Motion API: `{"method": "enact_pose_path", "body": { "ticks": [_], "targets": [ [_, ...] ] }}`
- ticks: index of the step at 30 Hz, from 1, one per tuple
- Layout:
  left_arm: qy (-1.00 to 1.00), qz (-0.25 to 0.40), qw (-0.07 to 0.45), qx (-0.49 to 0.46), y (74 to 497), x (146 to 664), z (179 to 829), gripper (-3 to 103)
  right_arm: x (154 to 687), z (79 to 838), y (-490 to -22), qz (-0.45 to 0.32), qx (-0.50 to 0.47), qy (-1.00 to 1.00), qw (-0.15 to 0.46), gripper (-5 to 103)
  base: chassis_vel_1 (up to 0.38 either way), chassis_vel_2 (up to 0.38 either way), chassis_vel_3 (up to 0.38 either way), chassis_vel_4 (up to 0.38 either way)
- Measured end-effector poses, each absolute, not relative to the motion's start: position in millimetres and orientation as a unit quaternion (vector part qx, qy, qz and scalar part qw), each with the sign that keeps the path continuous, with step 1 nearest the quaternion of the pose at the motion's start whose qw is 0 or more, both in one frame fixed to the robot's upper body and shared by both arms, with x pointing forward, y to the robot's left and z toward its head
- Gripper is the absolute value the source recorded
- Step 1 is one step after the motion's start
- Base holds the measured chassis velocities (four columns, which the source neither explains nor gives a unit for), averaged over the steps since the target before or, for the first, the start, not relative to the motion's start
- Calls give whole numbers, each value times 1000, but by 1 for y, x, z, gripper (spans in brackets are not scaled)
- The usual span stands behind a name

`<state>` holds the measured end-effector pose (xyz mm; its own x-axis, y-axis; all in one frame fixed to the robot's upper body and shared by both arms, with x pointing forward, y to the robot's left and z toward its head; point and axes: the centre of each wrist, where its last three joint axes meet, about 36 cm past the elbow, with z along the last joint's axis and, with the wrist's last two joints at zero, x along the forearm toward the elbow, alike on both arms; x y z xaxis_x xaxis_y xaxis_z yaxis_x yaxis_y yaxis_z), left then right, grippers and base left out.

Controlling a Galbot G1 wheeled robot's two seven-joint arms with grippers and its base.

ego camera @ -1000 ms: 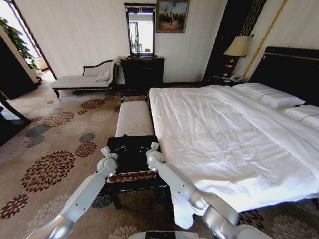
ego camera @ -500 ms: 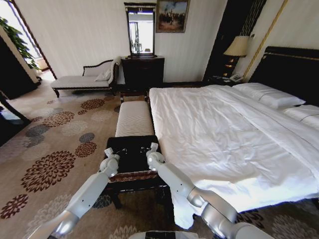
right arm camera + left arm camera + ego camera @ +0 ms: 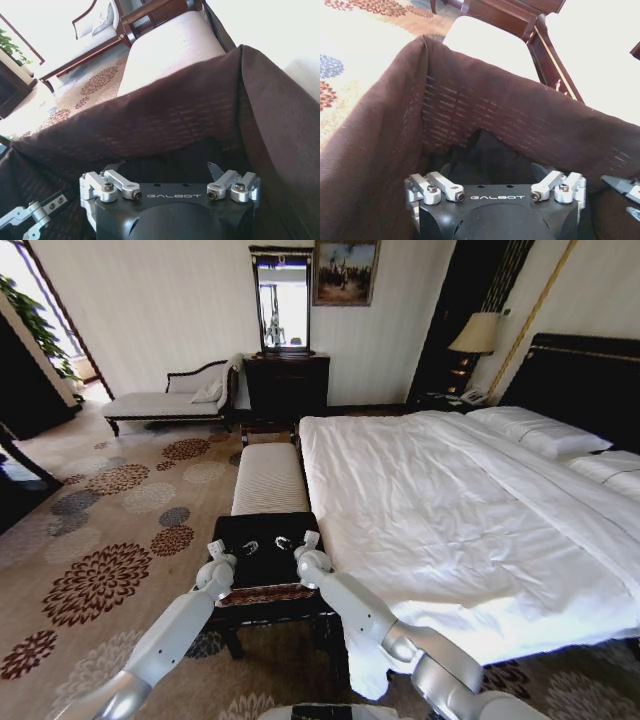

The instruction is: Fold the clothes on the bed and place them into the basket.

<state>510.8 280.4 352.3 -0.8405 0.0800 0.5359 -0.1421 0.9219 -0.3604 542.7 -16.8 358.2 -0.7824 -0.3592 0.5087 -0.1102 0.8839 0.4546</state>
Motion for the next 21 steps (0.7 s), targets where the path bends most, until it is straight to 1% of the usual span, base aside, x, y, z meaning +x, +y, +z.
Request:
{"method": "enact_pose_path", "body": {
  "ticks": [1,3,4,12,13,15,16,18,19,21],
  "targets": [
    [-939,197,282,17,280,511,352,92,543,358,-17,-205,127,-922,304,90,0,0,0,0],
    [-942,191,276,13,281,506,357,99,539,367,-18,-208,132,-922,300,98,0,0,0,0],
    [-944,187,272,10,282,503,360,100,537,372,-20,-213,135,-921,298,99,0,0,0,0],
    [-957,151,246,-2,299,473,377,100,519,404,-33,-228,144,-917,295,100,0,0,0,0],
    [-963,141,231,-3,302,467,382,100,515,408,-38,-230,144,-917,294,100,0,0,0,0],
    [-975,116,190,-2,306,451,393,100,506,415,-50,-221,149,-925,271,100,0,0,0,0],
    [-975,116,190,-2,306,451,393,100,506,415,-50,-221,149,-925,271,100,0,0,0,0],
    [-983,99,157,-9,307,439,400,100,499,416,-61,-203,155,-937,237,100,0,0,0,0],
    [-988,79,129,-11,309,429,401,100,494,418,-71,-196,157,-944,212,100,0,0,0,0],
    [-995,44,88,-9,312,419,400,100,485,418,-85,-198,152,-950,188,100,0,0,0,0]
  ]
}}
